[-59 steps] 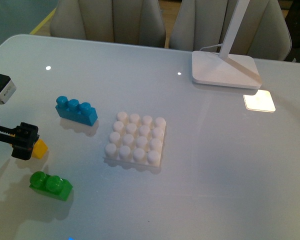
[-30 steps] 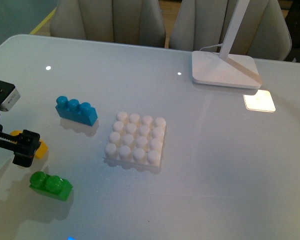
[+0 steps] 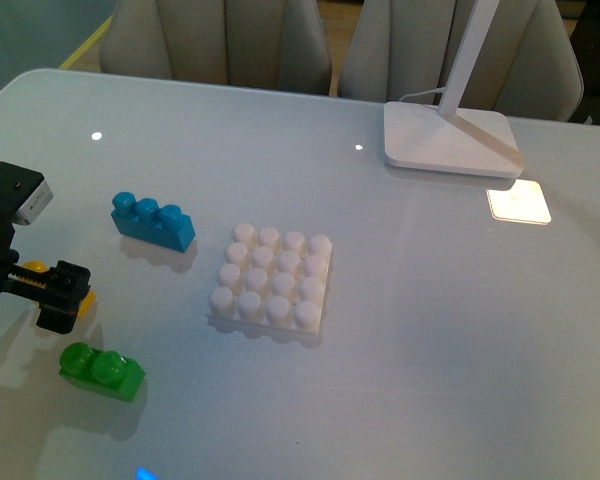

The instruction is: Insert yellow block into base center

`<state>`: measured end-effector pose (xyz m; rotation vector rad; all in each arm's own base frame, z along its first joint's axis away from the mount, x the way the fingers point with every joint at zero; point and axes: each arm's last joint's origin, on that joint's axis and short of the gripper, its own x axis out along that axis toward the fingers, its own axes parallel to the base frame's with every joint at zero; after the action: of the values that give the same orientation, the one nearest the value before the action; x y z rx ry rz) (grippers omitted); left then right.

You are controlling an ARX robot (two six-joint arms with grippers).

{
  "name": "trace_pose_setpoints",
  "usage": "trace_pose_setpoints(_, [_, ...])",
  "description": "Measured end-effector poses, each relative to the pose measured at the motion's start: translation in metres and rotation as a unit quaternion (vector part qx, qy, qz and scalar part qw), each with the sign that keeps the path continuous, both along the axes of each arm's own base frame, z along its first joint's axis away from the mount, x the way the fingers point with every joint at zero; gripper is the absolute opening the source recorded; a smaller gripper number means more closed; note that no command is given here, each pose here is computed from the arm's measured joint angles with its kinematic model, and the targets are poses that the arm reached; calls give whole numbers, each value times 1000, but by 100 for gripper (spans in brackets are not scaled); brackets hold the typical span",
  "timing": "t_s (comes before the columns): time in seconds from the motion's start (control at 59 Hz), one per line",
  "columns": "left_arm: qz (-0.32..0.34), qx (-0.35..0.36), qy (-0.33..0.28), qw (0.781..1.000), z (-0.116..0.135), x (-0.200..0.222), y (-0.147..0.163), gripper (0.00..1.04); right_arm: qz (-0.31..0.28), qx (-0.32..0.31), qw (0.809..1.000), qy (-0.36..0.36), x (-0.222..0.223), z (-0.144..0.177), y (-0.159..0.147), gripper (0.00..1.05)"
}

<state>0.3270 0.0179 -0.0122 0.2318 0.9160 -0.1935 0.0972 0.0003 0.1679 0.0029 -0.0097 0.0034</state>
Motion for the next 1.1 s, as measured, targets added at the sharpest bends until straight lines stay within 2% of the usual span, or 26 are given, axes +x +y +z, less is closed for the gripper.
trace_pose_setpoints(0.61, [6, 6, 10, 1000, -7, 2, 1, 97, 0, 0, 1000, 0, 0, 0, 0, 96])
trace_pose_setpoints(0.847, [9, 8, 9, 1000, -7, 3, 2, 65, 0, 0, 1000, 0, 0, 0, 0, 96])
trace_pose_setpoints(1.101, [11, 2, 8, 1000, -3, 0, -1, 63, 0, 0, 1000, 0, 0, 0, 0, 96])
